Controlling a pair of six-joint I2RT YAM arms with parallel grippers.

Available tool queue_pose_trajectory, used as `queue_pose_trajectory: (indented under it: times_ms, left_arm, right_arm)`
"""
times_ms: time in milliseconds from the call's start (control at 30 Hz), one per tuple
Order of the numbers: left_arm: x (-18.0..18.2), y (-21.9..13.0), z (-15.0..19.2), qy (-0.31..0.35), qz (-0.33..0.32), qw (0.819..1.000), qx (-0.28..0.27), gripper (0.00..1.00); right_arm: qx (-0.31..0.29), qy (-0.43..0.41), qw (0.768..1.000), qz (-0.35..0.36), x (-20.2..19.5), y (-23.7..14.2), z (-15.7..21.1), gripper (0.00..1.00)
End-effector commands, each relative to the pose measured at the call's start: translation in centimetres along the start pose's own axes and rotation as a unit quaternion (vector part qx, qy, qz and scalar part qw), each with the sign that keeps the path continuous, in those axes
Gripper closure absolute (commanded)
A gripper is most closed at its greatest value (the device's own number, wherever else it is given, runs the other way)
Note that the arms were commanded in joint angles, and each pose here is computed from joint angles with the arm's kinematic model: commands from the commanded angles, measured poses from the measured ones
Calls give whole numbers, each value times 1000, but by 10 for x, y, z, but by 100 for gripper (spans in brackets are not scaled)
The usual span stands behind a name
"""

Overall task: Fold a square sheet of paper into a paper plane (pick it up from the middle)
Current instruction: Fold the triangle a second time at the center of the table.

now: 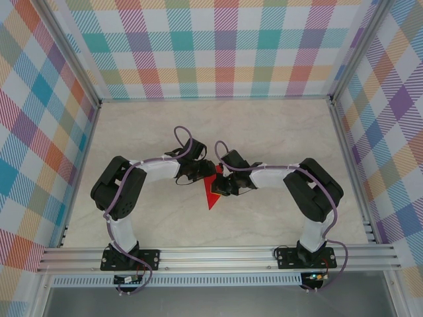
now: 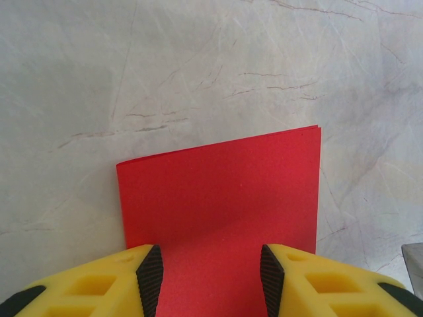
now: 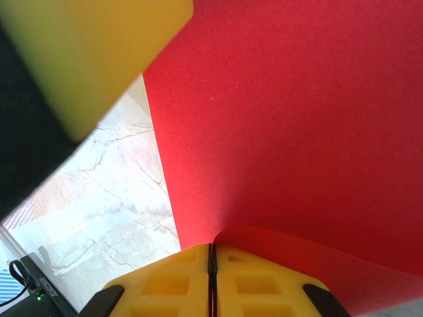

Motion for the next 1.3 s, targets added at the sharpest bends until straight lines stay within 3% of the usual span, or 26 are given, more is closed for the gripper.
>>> queue_pose_trajectory:
  times_ms: [0, 1267]
  left_arm:
    - [11, 8, 11, 0, -18, 999, 28, 54]
    - [9, 7, 13, 2, -11, 999, 32, 53]
  right_arm:
    - [6, -6, 1000, 4, 0, 3, 0, 90]
    - [19, -2, 1000, 7, -6, 17, 1, 90]
Point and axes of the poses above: each hand's point on the last joint's axis, 136 mm out from that joint toward the fingers, its own y axis out along the fingers, its own x axis along the line the jaws close on, z = x × y, the point moved 3 cm from there along -y, back along the fingers, and after that the axes turned 13 degrees about -y, right-handed, at the moved point
